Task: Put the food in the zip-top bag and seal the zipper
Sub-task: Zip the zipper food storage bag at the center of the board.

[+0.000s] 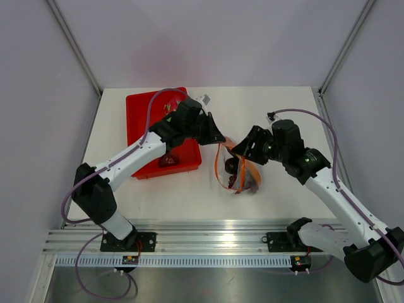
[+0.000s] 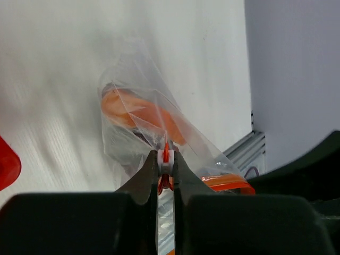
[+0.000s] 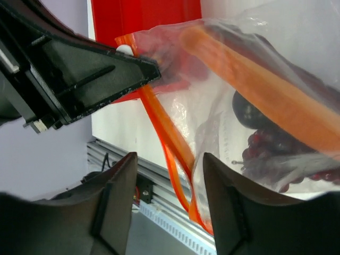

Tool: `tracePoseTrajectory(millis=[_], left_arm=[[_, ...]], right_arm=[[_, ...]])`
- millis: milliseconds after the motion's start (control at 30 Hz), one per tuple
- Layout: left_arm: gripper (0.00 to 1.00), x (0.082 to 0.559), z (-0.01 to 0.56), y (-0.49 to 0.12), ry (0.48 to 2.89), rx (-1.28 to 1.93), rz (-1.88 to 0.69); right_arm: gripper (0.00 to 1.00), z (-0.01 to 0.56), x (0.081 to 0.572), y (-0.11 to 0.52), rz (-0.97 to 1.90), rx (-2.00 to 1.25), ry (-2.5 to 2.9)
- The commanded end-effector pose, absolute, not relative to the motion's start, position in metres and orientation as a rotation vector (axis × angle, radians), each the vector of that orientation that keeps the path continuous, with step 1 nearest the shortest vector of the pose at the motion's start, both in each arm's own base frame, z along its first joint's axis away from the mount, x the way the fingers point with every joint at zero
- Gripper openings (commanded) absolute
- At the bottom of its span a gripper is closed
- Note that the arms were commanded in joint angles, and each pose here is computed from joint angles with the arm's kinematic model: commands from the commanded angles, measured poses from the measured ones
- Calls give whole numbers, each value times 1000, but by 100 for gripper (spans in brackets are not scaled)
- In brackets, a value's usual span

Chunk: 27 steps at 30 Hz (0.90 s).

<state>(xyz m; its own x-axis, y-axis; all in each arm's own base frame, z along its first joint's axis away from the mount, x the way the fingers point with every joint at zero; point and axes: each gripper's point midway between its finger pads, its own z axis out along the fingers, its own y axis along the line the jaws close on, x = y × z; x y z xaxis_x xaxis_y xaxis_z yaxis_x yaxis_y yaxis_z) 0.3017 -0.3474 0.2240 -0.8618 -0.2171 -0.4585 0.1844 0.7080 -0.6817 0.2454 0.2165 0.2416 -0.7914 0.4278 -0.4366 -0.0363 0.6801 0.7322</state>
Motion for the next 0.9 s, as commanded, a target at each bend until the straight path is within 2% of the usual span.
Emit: tracePoseTrajectory(millis=[0, 167, 233, 300, 400, 467, 700, 867], left_arm=[[0, 307, 297, -368, 2165, 265, -1294], [0, 314, 331, -376, 2063, 562, -1423], [0, 304, 336, -380, 2034, 705, -1497], [0, 298, 346, -384, 1999, 809, -1545], [0, 291, 344, -384, 1982, 939, -1568], [0, 286, 362, -382, 1887, 1036, -1554], [0, 255, 385, -365, 1705, 1254, -1535], [0, 240, 382, -356, 1698, 1312, -1515]], right_arm=[[62, 291, 253, 212, 956, 99, 2160], [64, 321, 254, 198, 812, -105, 2090], [69, 336, 262, 187, 718, -156, 2003], [69, 343, 270, 182, 658, -229, 1879], [70, 360, 260, 171, 631, -277, 1703], [70, 379, 251, 166, 624, -309, 1597], [69, 375, 244, 171, 548, -537, 1608], [71, 363, 245, 184, 580, -655, 1659]])
